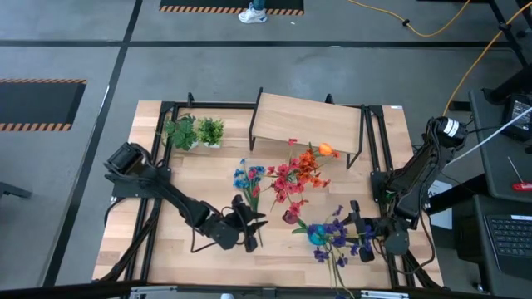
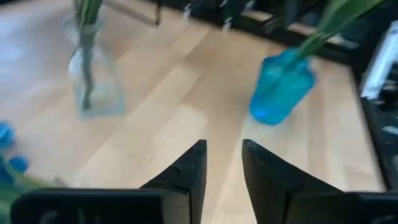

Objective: Pick and place flowers into a vace then onto a shelf
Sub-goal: Put the blue flowers into the blue vase

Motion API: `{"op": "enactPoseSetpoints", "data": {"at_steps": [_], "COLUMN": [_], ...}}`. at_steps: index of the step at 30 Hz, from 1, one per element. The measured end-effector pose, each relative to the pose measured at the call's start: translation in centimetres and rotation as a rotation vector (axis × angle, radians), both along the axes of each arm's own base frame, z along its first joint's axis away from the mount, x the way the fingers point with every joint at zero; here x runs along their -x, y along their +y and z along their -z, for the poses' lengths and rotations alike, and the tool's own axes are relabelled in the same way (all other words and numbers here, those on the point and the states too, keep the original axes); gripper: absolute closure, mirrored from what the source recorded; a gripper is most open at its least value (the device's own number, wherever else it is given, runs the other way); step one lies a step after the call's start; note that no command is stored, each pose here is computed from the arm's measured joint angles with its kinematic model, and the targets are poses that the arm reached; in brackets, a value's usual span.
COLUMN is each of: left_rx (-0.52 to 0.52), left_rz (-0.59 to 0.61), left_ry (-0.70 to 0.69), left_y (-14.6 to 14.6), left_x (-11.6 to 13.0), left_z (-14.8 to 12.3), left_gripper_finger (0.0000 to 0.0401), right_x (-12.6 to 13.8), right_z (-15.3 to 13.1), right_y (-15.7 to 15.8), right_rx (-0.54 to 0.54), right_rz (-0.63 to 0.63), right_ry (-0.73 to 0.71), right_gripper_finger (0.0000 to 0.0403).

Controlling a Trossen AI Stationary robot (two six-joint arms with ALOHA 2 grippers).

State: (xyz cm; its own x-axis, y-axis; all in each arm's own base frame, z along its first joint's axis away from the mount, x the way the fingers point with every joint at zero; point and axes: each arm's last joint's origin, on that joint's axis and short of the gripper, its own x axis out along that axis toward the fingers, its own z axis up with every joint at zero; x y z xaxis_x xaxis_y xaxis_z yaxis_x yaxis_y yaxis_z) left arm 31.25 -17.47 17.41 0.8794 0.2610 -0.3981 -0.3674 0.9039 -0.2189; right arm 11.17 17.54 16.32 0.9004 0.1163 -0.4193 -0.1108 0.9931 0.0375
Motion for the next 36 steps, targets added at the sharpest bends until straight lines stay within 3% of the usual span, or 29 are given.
{"op": "enactPoseSetpoints", "data": {"at_steps": [4,13,18,24,30,36], "left_rx": [0.036,0.301,0.389,0.35,0.329,0.349], "left_rz": [-0.066,-0.196,-0.154,-0.108,-0.201,-0.332], "left_ry": [0.042,0.162,0.252,0.408,0.553,0.569], "left_y": [0.9,4.1,5.5,5.8,5.7,6.0], "left_x": [-0.4,-0.9,-1.4,-2.6,-2.9,-2.5], "left_z": [1.2,2.6,2.9,0.5,-3.7,-4.3], "left_gripper_finger": [0.0285,0.0271,0.0275,0.0276,0.0276,0.0276], "right_x": [0.0,0.0,0.0,0.0,0.0,0.0], "right_z": [0.0,0.0,0.0,0.0,0.0,0.0], "right_y": [0.0,0.0,0.0,0.0,0.0,0.0], "right_rx": [0.0,0.001,0.001,0.001,0.001,0.002], "right_rz": [-0.001,-0.001,-0.001,-0.001,-0.001,-0.001], "right_ry": [0.0,-0.001,-0.001,-0.001,-0.001,-0.001], "right_gripper_finger": [0.0222,0.0222,0.0222,0.0222,0.0222,0.0222]}}
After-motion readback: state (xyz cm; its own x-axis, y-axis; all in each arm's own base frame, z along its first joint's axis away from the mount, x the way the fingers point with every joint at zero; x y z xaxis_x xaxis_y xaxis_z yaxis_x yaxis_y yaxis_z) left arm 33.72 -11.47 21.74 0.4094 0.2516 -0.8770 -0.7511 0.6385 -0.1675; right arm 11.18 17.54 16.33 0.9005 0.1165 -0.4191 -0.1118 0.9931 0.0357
